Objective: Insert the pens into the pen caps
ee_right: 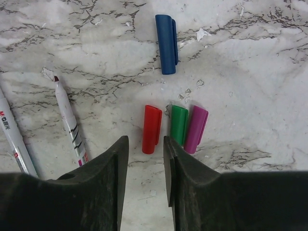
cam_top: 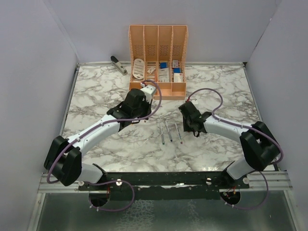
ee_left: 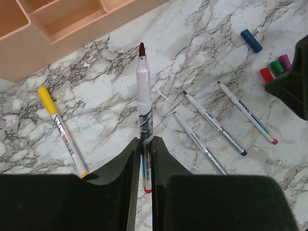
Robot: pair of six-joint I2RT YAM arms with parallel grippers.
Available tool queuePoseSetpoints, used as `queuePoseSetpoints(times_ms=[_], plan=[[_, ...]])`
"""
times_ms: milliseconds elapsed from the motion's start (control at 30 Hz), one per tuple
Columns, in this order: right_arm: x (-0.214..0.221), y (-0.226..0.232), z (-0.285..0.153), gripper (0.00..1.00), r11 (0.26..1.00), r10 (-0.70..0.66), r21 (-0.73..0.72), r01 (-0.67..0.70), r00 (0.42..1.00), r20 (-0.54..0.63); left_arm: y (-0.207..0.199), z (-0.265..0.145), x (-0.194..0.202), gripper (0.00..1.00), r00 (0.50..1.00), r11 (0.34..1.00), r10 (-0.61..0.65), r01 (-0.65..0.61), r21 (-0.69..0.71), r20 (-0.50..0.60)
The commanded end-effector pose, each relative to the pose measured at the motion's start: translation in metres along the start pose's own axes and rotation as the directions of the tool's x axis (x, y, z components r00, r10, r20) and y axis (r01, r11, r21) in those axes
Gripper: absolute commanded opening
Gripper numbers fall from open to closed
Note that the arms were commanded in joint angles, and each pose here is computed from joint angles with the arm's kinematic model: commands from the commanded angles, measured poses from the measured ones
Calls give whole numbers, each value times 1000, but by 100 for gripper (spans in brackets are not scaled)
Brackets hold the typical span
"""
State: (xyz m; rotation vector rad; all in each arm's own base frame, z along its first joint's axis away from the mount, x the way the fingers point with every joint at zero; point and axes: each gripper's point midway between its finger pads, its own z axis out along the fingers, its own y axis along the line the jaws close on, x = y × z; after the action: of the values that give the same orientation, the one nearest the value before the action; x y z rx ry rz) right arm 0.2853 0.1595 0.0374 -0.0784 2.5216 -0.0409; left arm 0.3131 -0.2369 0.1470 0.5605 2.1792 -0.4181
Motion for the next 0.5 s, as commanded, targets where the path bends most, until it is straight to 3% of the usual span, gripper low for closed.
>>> queuePoseSetpoints(times_ms=[0,467], plan=[[-8,9,3,33,1000,23,-6,-23,1000,-1,-16,-8,-22,0,994,994,36,-47,102,103],[-9,11,13,30,999,33,25,-32,999,-14,-24,-9,-23,0,992,986,62,-78,148,112]])
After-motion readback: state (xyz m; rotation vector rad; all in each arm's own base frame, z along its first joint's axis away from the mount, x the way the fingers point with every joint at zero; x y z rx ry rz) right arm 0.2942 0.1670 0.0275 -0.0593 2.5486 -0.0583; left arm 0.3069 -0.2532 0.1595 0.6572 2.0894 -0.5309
